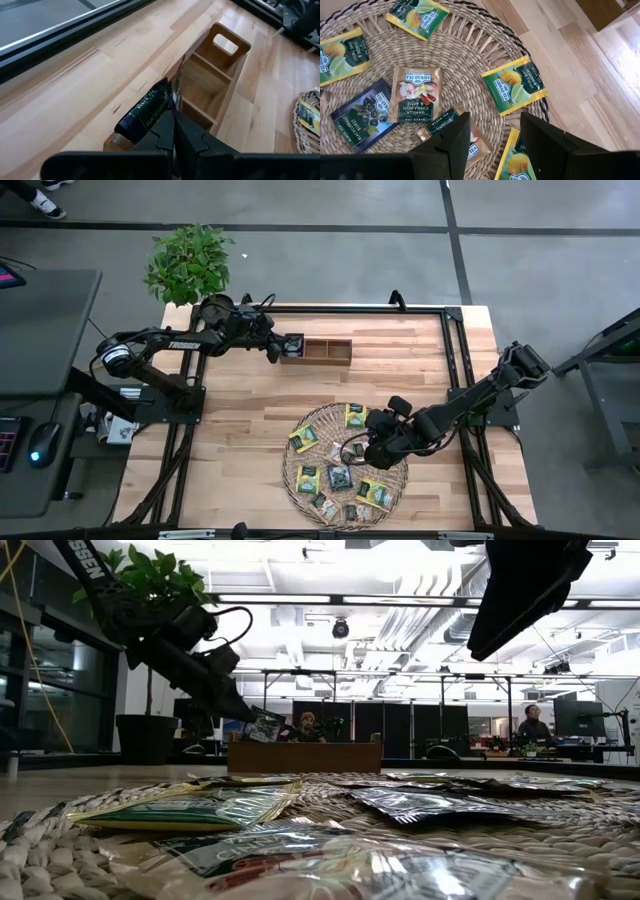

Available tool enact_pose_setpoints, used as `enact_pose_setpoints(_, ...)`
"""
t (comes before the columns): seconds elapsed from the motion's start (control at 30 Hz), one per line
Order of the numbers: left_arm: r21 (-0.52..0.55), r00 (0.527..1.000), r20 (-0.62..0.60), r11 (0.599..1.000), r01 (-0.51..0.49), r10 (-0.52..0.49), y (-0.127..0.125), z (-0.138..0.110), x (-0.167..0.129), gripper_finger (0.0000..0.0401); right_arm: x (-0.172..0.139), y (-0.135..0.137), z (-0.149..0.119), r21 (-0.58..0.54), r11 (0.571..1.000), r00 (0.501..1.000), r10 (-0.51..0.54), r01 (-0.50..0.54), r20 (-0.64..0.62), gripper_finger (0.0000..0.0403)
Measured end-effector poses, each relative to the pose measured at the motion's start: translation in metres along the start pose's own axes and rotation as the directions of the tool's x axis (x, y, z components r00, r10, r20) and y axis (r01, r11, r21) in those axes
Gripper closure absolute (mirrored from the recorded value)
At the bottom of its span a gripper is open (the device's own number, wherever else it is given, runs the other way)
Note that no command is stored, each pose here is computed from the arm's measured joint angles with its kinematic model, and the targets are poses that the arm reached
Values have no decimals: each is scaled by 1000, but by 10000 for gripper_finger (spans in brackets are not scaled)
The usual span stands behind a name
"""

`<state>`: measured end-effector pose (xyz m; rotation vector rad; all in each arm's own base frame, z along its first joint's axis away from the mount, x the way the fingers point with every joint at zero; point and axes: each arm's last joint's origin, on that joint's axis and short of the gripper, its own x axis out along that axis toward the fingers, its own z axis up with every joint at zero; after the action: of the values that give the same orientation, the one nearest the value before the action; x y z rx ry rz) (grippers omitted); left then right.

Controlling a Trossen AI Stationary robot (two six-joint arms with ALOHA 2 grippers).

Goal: Pick & Place Tea
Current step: Put the purple tea bag in the left section of the wooden organizer, then put the yellow tea bag in the middle section of the wooden organizer

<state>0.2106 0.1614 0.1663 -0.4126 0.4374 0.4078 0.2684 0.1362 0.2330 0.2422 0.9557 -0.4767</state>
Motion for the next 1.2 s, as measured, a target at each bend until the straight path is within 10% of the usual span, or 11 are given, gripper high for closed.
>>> enact_pose_setpoints(0.6,-1,1000,3,1000,3,-3,0,1,-1,279,0,0,0,0,1000,1000,9,-9,-13,235)
enact_pose_setpoints(1.2,44,970,137,980,195,-199,-46,27,-42,340,0,2,0,-52,997,998,46,-48,-37,237)
